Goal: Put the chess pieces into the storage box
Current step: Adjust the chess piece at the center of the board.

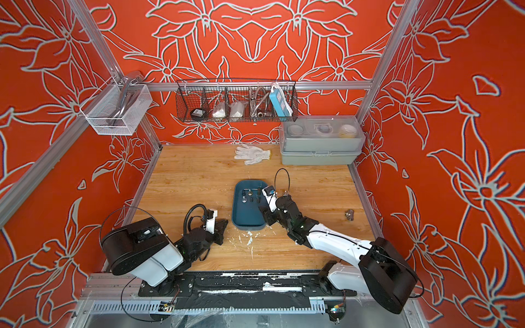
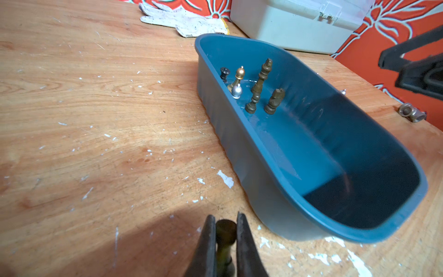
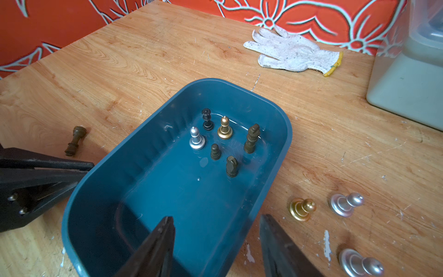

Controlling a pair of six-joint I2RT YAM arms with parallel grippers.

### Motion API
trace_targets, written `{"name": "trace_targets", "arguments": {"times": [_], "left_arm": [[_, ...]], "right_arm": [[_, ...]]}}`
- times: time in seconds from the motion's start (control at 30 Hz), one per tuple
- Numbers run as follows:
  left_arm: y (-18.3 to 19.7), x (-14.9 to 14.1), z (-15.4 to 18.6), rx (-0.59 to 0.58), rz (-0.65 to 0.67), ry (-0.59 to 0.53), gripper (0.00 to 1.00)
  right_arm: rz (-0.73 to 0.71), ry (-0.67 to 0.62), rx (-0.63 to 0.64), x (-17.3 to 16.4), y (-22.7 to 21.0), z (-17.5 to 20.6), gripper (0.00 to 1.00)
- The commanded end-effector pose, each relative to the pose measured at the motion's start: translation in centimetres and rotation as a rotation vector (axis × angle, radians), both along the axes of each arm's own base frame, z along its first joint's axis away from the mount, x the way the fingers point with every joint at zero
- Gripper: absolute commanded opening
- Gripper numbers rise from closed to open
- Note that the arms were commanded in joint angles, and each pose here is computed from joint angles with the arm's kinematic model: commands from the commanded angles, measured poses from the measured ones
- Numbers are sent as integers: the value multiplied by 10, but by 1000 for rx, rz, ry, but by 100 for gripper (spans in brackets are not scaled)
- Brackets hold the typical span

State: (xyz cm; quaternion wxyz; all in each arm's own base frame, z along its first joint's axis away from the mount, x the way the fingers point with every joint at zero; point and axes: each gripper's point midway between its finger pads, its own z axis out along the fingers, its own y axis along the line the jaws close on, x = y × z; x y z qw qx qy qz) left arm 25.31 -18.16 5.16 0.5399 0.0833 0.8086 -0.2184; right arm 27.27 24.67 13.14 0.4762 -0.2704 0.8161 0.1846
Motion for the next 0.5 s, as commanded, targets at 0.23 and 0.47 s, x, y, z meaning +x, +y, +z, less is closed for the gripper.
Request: {"name": "trace_targets", "arguments": {"times": [0.23, 0.47], "left_arm": [[8, -8, 1, 11, 5, -14, 22], [12, -11, 13, -21, 19, 3, 28]], "right_arm": [[0, -34, 20, 2, 2, 15, 61], [-4, -36, 16, 2, 2, 14, 61]]}}
